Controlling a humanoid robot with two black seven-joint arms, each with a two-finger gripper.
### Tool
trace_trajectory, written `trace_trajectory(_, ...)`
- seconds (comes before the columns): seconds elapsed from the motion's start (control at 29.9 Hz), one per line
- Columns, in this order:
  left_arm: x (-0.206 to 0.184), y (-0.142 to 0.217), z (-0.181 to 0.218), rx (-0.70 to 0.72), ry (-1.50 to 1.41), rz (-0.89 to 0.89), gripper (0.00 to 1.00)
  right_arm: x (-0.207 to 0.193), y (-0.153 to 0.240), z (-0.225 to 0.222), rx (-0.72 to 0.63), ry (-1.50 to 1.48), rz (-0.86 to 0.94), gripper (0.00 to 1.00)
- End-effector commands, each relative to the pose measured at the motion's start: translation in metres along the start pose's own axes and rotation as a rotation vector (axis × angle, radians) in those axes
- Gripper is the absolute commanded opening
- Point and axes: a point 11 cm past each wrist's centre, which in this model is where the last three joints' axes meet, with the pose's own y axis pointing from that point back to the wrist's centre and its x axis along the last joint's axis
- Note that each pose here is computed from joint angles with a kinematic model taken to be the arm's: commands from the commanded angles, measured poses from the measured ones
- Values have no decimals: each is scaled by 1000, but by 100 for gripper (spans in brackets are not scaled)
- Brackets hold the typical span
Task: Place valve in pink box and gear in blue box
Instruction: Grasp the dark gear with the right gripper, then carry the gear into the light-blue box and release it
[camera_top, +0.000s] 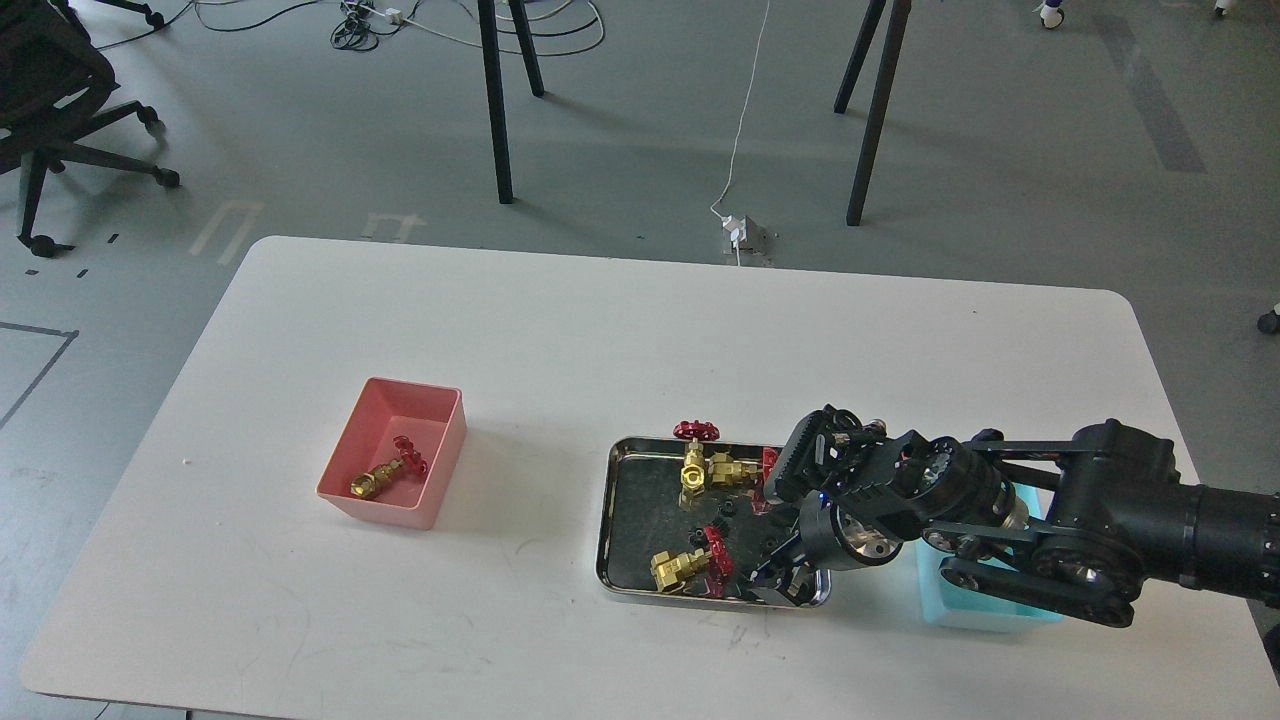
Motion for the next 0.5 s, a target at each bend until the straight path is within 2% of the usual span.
trace_trajectory(0.0,0,0,1,-2,0,1,100,1,0,-1,-4,10,2,31)
trace_trajectory(0.2,0,-1,3,-5,-1,1,100,2,1,1,-19,10,4,8)
trace_trajectory(0.33,0,-1,2,-4,-2,0,100,3,2,0,-23,11,8,1)
trace_trajectory(0.47,1,-1,2,-4,-3,2,100,15,11,-12,18,18,50,1)
